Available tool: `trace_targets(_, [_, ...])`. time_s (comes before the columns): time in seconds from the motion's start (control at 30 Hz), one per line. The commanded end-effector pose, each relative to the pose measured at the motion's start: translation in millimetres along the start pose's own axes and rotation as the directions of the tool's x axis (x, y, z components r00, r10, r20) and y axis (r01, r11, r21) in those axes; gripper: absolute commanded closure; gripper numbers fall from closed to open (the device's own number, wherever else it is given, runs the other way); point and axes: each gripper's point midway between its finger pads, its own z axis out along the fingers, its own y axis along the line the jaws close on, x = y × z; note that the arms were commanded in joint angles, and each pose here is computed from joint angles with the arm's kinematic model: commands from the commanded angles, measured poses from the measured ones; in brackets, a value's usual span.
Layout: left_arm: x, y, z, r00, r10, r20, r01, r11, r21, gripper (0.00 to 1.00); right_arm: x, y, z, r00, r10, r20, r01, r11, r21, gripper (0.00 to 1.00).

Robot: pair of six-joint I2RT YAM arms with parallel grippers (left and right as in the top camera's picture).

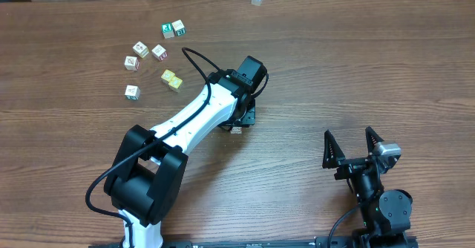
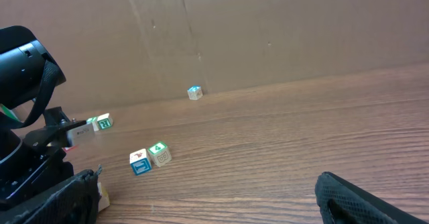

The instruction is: Form a tower

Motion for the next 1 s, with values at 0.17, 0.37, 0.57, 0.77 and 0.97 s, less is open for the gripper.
trace_targets(0.17, [0.9,3.4,4.7,1.0,0.025,-0.001,-0.025,0.999,-0.02,0.66,0.8,-0.7,0.0,1.0,0.005,0.007,-0.005,1.0,0.0,0.0])
trace_targets(0.37, [0.9,3.3,4.7,1.0,0.025,-0.001,-0.025,0.999,-0.02,0.69,0.8,-0.7,0.0,1.0,0.005,0.007,-0.005,1.0,0.0,0.0])
trace_targets(0.57, [0.8,3.4,4.7,1.0,0.027,-0.001,-0.027,0.999,-0.02,0.69,0.8,-0.7,0.0,1.0,0.005,0.007,-0.005,1.0,0.0,0.0])
trace_targets(0.77, [0.8,3.4,4.7,1.0,0.029,-0.001,-0.029,0.999,-0.02,0.69,0.8,-0.7,0.0,1.0,0.005,0.007,-0.005,1.0,0.0,0.0])
trace_targets(0.97, [0.7,3.2,4.7,0.999,0.043,-0.001,-0.044,0.999,-0.019,0.7,0.8,-0.7,0.0,1.0,0.005,0.007,-0.005,1.0,0.0,0.0])
